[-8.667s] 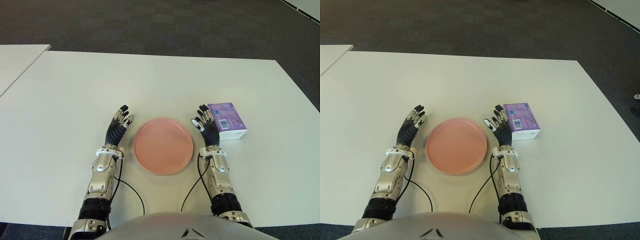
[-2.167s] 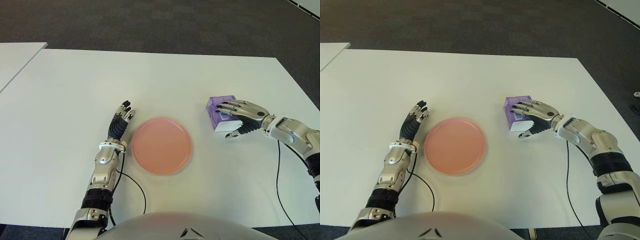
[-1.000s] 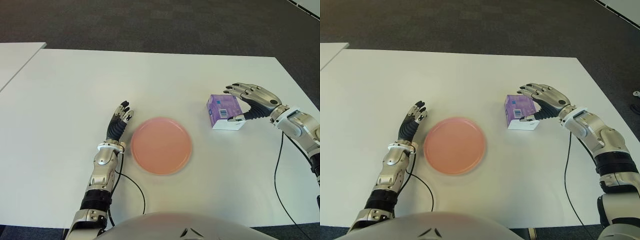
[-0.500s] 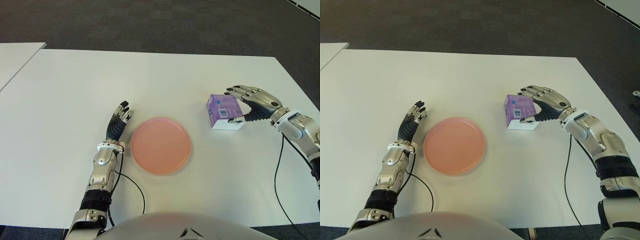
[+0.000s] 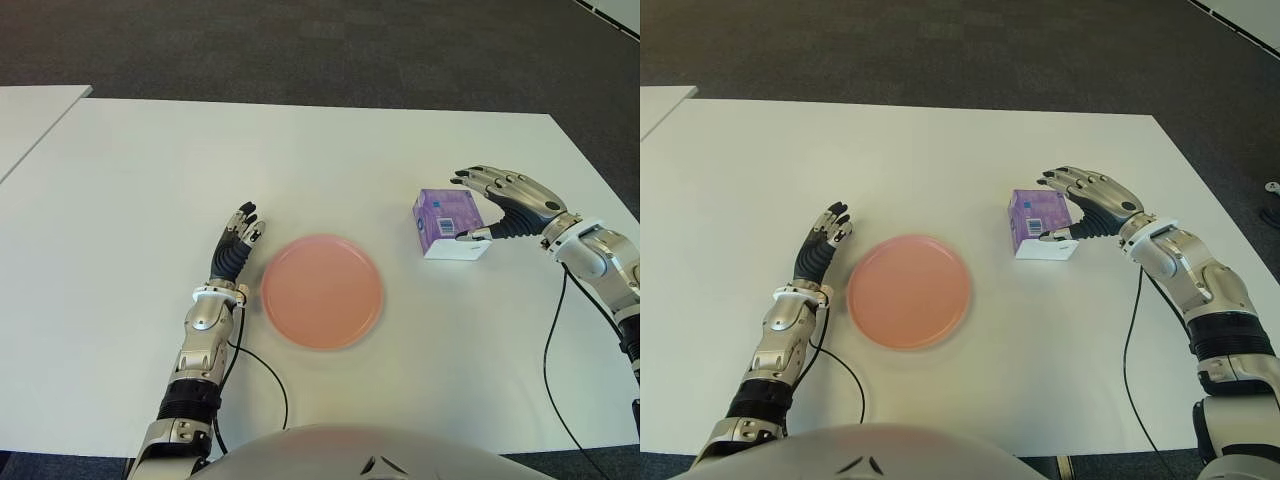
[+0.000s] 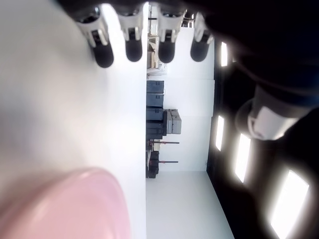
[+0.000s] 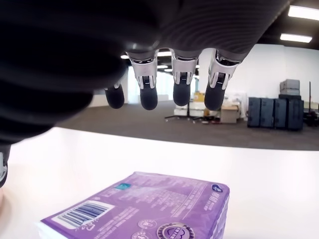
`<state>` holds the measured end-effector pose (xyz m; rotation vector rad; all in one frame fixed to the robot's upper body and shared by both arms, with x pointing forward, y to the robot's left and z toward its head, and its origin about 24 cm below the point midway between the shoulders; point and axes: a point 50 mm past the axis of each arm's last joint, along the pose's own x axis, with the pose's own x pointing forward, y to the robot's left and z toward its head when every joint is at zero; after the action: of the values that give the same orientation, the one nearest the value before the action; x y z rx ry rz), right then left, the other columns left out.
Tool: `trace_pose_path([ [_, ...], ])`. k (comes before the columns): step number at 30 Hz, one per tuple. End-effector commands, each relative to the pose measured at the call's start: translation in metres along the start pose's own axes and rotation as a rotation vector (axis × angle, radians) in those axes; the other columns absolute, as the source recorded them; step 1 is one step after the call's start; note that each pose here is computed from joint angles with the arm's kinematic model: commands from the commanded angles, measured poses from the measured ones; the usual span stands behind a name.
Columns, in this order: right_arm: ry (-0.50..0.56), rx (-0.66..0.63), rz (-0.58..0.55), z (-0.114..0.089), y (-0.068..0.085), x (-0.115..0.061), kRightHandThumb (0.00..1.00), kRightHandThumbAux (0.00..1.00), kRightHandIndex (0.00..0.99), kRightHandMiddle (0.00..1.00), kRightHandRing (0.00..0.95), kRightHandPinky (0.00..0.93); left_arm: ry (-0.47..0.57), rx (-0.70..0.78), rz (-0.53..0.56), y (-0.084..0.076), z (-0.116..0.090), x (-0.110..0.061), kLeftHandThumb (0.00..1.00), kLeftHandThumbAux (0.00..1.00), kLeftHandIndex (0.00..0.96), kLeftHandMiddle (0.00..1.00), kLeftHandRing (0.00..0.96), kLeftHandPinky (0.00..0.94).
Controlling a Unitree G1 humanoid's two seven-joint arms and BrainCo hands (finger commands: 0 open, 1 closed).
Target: Put the tissue paper into the plate.
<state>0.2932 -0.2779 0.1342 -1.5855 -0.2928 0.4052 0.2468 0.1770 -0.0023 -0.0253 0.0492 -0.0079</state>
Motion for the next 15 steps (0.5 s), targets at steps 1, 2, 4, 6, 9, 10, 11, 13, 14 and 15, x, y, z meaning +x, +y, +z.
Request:
trace_pose_path([
  [1, 0.0, 0.023, 0.054, 0.002, 0.015, 0.0, 0.374, 0.366, 0.0, 0.0, 0.0, 0.0, 0.06, 0.002, -0.001, 0.003, -0.013, -0.007, 0.0, 0.506, 0.0, 0.0, 0.0, 0.0],
  [2, 0.0, 0.021, 0.062, 0.002, 0.018, 0.0, 0.374, 0.365, 0.0, 0.0, 0.0, 0.0, 0.06, 0.002, -0.002, 0.003, -0.013, -0.007, 0.0, 0.507, 0.0, 0.0, 0.0, 0.0],
  [4, 0.0, 0.016, 0.076, 0.001, 0.022, 0.002, 0.373, 0.362, 0.0, 0.0, 0.0, 0.0, 0.061, 0.002, -0.002, 0.003, -0.013, -0.007, 0.0, 0.508, 0.0, 0.0, 0.0, 0.0],
  [6, -0.005, 0.007, 0.08, 0.0, 0.024, 0.003, 0.372, 0.361, 0.0, 0.0, 0.0, 0.0, 0.062, 0.003, -0.001, 0.003, -0.013, -0.007, 0.0, 0.509, 0.0, 0.0, 0.0, 0.0],
  [9, -0.023, -0.015, 0.087, 0.0, 0.024, 0.004, 0.372, 0.36, 0.0, 0.0, 0.0, 0.0, 0.059, 0.002, -0.001, 0.003, -0.013, -0.008, 0.0, 0.513, 0.0, 0.0, 0.0, 0.0],
  [10, -0.025, -0.018, 0.088, 0.0, 0.025, 0.004, 0.372, 0.36, 0.0, 0.0, 0.0, 0.0, 0.058, 0.002, -0.001, 0.003, -0.013, -0.008, 0.0, 0.513, 0.0, 0.0, 0.0, 0.0],
  [11, -0.025, -0.02, 0.09, 0.0, 0.026, 0.005, 0.373, 0.36, 0.0, 0.0, 0.0, 0.0, 0.058, 0.001, -0.001, 0.002, -0.013, -0.008, 0.0, 0.513, 0.0, 0.0, 0.0, 0.0],
  [13, -0.026, -0.023, 0.096, 0.0, 0.028, 0.007, 0.373, 0.359, 0.0, 0.0, 0.0, 0.0, 0.059, -0.001, -0.002, 0.002, -0.014, -0.008, 0.0, 0.512, 0.0, 0.0, 0.0, 0.0],
  [14, -0.026, -0.024, 0.098, -0.001, 0.029, 0.008, 0.373, 0.358, 0.0, 0.0, 0.0, 0.0, 0.06, -0.003, -0.002, 0.002, -0.014, -0.008, 0.0, 0.511, 0.0, 0.0, 0.0, 0.0],
  [15, -0.027, -0.026, 0.101, -0.001, 0.03, 0.009, 0.372, 0.358, 0.0, 0.0, 0.0, 0.0, 0.061, -0.005, -0.003, 0.002, -0.014, -0.009, 0.0, 0.51, 0.0, 0.0, 0.0, 0.0],
])
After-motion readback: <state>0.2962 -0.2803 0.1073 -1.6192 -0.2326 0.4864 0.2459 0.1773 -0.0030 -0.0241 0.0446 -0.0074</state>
